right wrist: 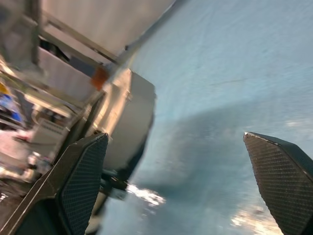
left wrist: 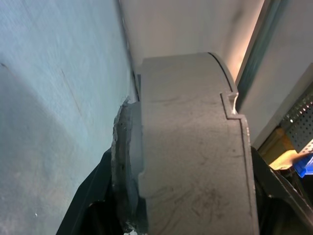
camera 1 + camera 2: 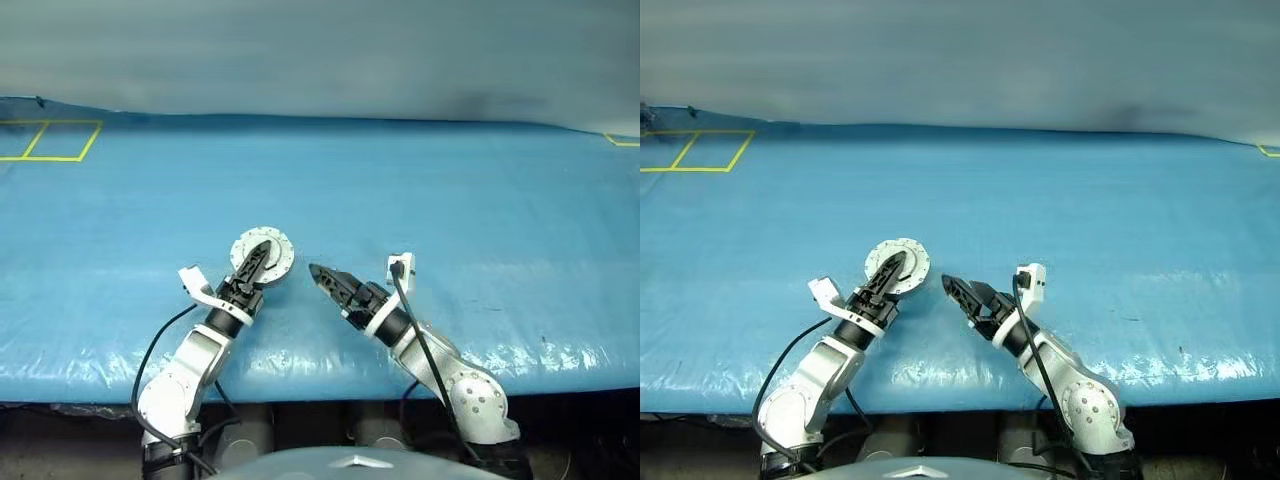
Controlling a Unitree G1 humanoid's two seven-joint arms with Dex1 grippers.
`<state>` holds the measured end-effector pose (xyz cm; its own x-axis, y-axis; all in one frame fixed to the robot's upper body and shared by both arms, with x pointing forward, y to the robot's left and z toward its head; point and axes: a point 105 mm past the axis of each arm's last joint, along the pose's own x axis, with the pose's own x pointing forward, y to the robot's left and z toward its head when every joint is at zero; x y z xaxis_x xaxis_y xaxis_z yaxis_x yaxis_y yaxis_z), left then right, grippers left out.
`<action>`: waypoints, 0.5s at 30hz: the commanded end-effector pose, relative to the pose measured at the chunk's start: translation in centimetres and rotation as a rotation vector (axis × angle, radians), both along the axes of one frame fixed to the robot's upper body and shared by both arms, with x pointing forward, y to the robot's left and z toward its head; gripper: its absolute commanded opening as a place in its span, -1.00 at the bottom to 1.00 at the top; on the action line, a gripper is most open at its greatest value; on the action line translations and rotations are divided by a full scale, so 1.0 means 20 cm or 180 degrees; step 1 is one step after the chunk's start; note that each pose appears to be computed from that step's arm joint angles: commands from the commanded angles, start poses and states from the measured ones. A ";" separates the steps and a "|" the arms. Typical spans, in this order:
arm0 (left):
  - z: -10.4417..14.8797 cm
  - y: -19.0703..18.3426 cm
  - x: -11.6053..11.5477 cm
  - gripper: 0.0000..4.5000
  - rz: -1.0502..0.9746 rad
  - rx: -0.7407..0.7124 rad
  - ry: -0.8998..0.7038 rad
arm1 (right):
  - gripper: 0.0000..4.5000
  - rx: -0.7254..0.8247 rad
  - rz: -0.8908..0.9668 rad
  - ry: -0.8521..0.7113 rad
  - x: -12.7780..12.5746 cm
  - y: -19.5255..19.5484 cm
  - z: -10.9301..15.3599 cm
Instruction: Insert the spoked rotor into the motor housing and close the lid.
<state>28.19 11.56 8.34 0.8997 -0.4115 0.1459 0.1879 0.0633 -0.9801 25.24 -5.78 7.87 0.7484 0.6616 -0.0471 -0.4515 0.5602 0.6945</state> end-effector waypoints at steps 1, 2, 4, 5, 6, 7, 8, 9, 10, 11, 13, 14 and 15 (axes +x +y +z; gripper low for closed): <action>0.08 0.07 0.11 0.11 0.0179 0.0111 -0.0176 | 1.00 -0.0385 0.0014 -0.0679 -0.03 0.00 0.06; 0.08 0.09 0.15 0.11 0.0245 0.0172 -0.0149 | 1.00 -0.0502 0.0005 -0.0803 -0.04 -0.01 0.06; 0.08 0.14 0.21 0.11 0.0345 0.0263 -0.0117 | 1.00 -0.0749 0.0064 -0.1016 -0.06 -0.01 0.03; 0.07 0.16 0.25 0.11 0.0398 0.0334 -0.0096 | 1.00 -0.0914 0.0140 -0.1110 -0.08 -0.01 0.01; 0.07 0.19 0.30 0.11 0.0454 0.0404 -0.0062 | 1.00 -0.1062 0.0171 -0.1176 -0.09 -0.01 -0.02; 0.07 0.21 0.34 0.11 0.0488 0.0459 -0.0072 | 1.00 -0.1168 0.0183 -0.1221 -0.10 -0.02 -0.04; 0.08 0.22 0.37 0.11 0.0503 0.0489 -0.0085 | 1.00 -0.1214 0.0173 -0.1243 -0.11 -0.02 -0.06; 0.07 0.25 0.41 0.11 0.0574 0.0566 -0.0049 | 1.00 -0.1285 0.0120 -0.1306 -0.10 -0.03 -0.06; 0.08 0.27 0.46 0.11 0.0628 0.0637 -0.0045 | 1.00 -0.1368 0.0031 -0.1383 -0.10 -0.04 -0.06; 0.08 0.29 0.51 0.11 0.0692 0.0717 -0.0021 | 1.00 -0.1423 -0.0033 -0.1411 -0.09 -0.05 -0.07; 0.09 0.33 0.60 0.11 0.0810 0.0780 0.0019 | 1.00 -0.1680 -0.0173 -0.1524 -0.07 -0.08 -0.09; 0.09 0.34 0.65 0.11 0.0857 0.0803 0.0046 | 1.00 -0.1779 -0.0255 -0.1619 -0.06 -0.10 -0.09; 0.10 0.35 0.68 0.11 0.0874 0.0808 0.0055 | 1.00 -0.1861 -0.0309 -0.1657 -0.06 -0.11 -0.10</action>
